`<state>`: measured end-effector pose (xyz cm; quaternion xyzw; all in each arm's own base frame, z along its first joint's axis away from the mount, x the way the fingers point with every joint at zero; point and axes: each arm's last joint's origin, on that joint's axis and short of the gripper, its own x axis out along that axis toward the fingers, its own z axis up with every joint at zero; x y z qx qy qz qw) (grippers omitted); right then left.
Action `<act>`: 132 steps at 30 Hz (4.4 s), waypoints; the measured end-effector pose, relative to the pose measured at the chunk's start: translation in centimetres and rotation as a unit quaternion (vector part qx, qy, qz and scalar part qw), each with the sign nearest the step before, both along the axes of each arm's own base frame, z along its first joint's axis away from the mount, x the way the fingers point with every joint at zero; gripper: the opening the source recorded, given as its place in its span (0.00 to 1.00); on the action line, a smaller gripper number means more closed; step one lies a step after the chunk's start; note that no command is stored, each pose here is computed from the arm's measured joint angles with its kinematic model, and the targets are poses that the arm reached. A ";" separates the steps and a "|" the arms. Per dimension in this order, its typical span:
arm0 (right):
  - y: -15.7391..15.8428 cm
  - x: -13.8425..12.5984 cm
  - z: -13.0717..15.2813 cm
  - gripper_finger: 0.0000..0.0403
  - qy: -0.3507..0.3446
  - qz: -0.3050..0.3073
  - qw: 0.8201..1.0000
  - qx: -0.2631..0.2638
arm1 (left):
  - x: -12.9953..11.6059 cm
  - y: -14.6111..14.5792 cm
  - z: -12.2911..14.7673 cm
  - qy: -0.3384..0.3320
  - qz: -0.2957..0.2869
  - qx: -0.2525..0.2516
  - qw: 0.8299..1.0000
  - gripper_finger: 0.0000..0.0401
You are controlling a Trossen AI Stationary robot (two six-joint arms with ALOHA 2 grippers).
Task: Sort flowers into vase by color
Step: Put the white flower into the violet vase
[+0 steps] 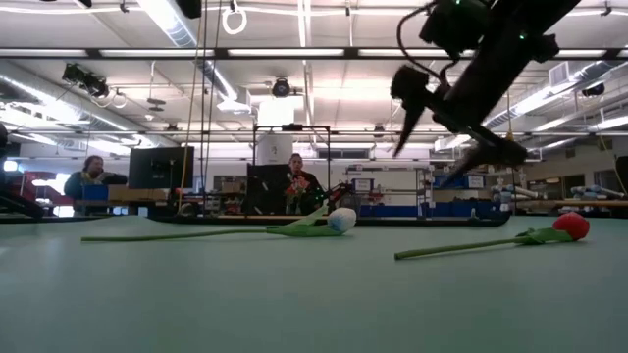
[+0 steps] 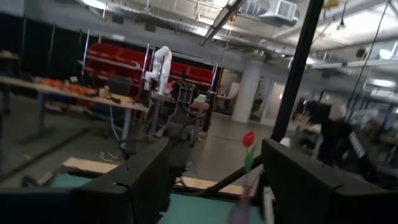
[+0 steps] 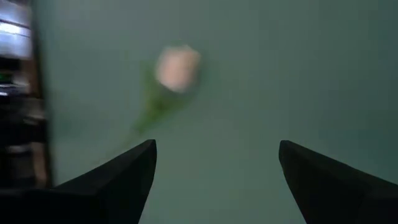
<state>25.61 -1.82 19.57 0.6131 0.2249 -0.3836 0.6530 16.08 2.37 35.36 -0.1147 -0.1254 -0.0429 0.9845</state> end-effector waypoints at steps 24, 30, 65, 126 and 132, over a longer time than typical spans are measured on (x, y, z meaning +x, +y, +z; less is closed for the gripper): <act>2.2 0.3 -1.1 0.86 0.001 -0.065 0.992 0.104 | 0.0 0.5 0.0 -0.004 0.021 -0.104 0.994 0.64; 2.1 0.5 -0.9 0.86 -0.008 -0.044 0.996 0.073 | 0.5 0.8 -1.1 0.048 0.036 -0.127 0.990 0.64; 5.7 -0.5 -0.1 0.86 0.005 0.067 0.997 0.038 | 13.1 0.7 -22.4 0.517 0.086 -0.119 0.844 0.64; 1.7 2.0 9.8 0.54 -0.303 0.146 0.835 -0.435 | 16.3 -0.4 -7.1 0.032 0.090 -0.128 0.987 0.03; 1.3 2.0 9.9 0.44 -0.316 0.165 0.827 -0.435 | 16.4 -0.5 -7.0 0.037 0.068 -0.122 0.990 0.03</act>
